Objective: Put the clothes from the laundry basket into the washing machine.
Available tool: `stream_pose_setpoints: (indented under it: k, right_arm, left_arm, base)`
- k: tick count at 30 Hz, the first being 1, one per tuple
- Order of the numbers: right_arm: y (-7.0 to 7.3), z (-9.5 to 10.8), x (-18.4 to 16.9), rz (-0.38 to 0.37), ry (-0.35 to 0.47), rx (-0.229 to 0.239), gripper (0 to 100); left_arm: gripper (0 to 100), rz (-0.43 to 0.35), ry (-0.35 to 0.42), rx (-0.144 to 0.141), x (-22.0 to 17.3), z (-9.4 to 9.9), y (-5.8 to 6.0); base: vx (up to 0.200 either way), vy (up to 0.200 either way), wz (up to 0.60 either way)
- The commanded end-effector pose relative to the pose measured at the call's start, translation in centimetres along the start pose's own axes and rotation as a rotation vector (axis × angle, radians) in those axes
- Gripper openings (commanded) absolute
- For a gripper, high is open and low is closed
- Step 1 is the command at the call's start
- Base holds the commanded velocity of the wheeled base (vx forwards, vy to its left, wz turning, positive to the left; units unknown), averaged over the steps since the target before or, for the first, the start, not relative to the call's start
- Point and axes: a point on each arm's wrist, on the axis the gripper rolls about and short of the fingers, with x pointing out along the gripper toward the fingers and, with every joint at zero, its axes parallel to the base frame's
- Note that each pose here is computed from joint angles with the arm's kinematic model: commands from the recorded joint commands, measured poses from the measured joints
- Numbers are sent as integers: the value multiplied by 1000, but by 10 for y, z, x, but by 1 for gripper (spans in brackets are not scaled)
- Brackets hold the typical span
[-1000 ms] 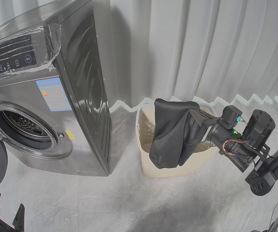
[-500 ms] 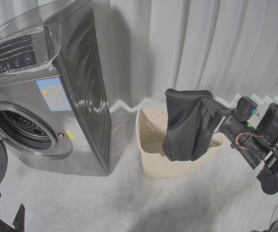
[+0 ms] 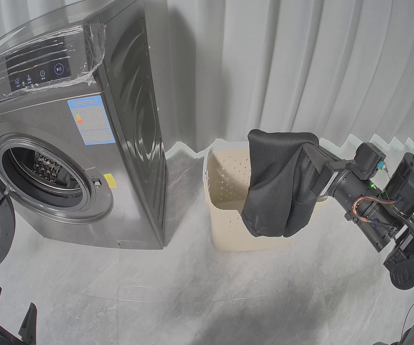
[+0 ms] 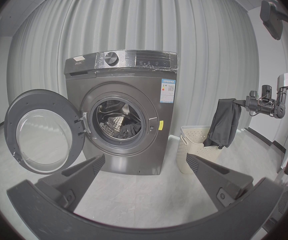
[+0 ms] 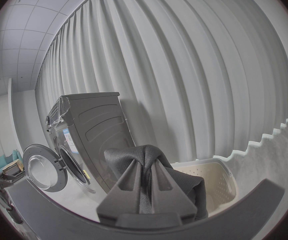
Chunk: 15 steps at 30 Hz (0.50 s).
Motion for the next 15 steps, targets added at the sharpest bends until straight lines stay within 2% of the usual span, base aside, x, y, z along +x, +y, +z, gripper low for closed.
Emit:
stream_pose_setpoints:
  k: [1, 7, 15]
  right_arm:
    - [0, 0, -1, -2, 1, 1, 0]
    - [-1, -2, -2, -1, 4, -1, 0]
    - [0, -1, -2, 2, -1, 1, 0]
  left_arm:
    - [100, 0, -1, -1, 0, -4, 0]
    - [100, 0, -1, -1, 0, -4, 0]
    - [100, 0, -1, -1, 0, -4, 0]
  base:
    - [-200, 0, 0]
    - [0, 0, 0]
    - [0, 200, 0]
